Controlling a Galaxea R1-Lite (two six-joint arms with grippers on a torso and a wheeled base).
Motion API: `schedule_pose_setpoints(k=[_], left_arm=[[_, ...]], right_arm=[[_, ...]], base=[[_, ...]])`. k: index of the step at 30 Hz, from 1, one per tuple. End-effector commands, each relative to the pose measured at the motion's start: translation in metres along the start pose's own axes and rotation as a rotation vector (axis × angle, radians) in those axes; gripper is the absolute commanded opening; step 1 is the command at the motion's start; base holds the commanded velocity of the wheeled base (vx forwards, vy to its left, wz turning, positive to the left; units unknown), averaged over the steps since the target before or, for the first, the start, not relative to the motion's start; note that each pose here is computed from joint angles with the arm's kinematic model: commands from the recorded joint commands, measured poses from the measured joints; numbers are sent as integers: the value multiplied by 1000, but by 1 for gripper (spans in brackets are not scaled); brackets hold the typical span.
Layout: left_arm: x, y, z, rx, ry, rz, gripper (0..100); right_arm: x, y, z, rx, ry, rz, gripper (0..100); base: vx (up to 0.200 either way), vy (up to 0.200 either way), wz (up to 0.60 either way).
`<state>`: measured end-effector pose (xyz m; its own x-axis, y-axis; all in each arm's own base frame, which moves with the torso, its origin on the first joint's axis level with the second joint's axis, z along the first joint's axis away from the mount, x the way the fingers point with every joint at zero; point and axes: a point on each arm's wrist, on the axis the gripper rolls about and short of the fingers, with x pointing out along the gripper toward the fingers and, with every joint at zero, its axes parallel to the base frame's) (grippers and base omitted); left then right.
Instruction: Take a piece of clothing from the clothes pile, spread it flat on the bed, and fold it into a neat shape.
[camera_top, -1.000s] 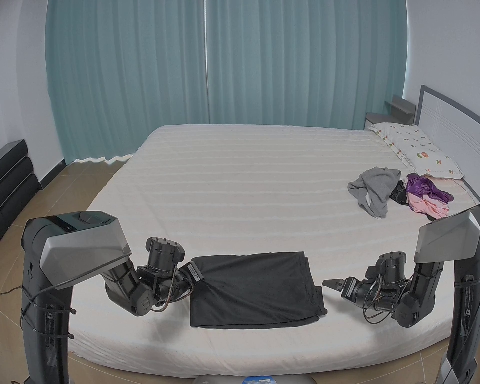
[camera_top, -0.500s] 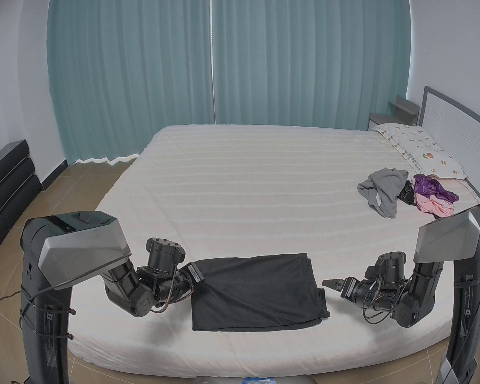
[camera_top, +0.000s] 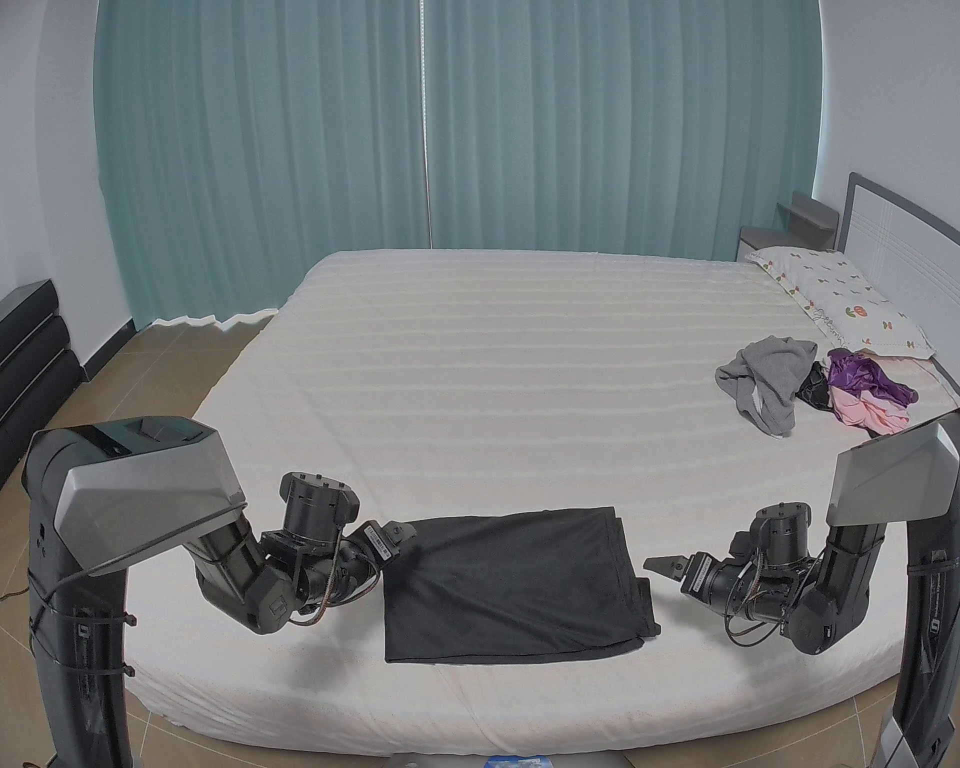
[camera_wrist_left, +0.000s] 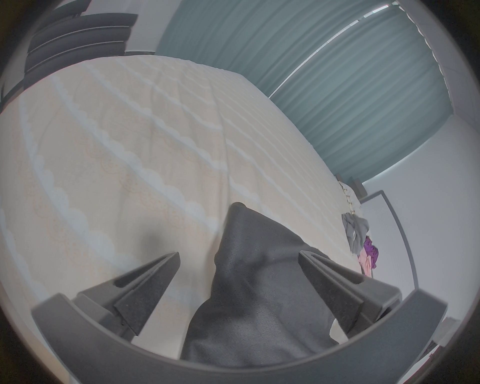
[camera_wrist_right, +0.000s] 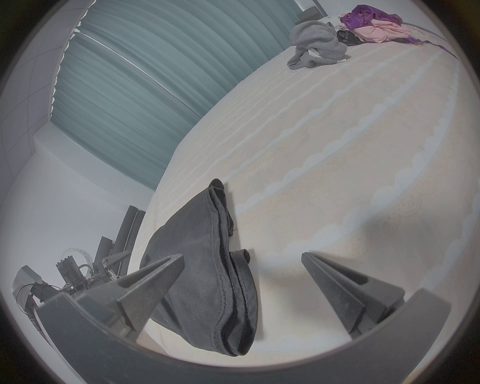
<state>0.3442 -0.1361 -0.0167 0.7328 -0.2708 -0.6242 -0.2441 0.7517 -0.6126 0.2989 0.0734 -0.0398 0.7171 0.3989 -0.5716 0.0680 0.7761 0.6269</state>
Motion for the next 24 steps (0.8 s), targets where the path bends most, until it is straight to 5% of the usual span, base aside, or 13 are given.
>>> schedule_pose_setpoints(k=[1, 14, 24], left_arm=[[-11, -2, 7, -37, -20, -9, 100], [-81, -11, 42, -129, -151, -72, 100], [-156, -22, 64, -129, -327, -157, 100]], right_arm=[[1, 2, 0, -4, -12, -1, 100], [-9, 13, 15, -26, -198, -25, 100], [-73, 41, 38, -43, -342, 38, 100]], base=[[0, 0, 0], [0, 0, 0], [0, 0, 0]])
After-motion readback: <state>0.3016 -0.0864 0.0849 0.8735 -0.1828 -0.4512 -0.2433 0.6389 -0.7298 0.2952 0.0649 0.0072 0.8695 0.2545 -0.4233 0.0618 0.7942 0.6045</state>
